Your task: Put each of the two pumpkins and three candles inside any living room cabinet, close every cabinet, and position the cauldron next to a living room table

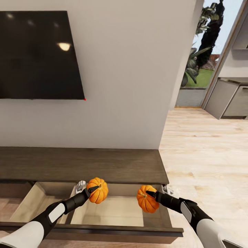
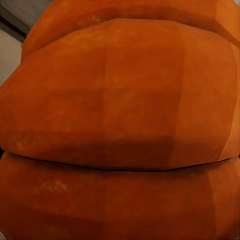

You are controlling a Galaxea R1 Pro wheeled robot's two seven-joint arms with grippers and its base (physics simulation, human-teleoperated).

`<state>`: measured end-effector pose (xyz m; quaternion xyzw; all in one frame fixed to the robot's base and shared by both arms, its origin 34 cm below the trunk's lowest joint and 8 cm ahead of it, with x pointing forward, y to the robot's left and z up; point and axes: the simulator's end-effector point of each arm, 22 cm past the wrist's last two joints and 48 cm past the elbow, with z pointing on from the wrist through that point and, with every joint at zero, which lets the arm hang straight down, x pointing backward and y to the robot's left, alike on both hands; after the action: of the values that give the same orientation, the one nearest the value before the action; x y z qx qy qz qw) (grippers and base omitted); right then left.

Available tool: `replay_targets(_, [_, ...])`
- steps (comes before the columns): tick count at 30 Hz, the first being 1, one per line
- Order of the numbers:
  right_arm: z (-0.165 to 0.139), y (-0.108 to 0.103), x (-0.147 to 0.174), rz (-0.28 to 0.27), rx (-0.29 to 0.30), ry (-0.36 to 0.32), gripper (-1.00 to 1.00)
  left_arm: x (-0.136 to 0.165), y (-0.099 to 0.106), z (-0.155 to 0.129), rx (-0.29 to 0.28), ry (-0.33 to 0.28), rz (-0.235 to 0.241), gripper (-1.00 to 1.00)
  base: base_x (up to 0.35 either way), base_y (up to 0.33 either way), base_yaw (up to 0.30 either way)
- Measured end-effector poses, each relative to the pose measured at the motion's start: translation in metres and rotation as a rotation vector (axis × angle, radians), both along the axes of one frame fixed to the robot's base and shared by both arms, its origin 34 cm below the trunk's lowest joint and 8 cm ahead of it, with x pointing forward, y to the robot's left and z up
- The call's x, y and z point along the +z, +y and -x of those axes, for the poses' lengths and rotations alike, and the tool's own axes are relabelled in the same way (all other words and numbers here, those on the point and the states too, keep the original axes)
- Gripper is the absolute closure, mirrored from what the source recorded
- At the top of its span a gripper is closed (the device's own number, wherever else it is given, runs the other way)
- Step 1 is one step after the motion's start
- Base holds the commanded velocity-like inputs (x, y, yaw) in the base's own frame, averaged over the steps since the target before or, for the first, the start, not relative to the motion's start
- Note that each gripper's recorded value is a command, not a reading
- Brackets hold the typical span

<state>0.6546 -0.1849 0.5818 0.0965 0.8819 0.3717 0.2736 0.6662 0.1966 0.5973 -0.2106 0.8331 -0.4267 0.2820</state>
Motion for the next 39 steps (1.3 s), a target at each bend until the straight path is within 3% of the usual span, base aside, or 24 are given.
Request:
replay_targets(21, [0.002,-0.006,-0.043,0.031,-0.012,0.003,1.0,-0.039,0.005,0.004,-0.001,-0.002,-0.01,1.0,0.0,0.0,0.0])
replay_targets(29, [0.003,-0.005,-0.06,0.082,0.026,-0.042,1.0,-0.055,0.006,0.006,0.0,-0.002,-0.011,1.0,0.0,0.0,0.0])
replay_targets(39, [0.006,-0.004,-0.08,0.084,0.028,-0.047,1.0,-0.075,0.007,0.008,0.001,-0.003,-0.013,1.0,0.0,0.0,0.0])
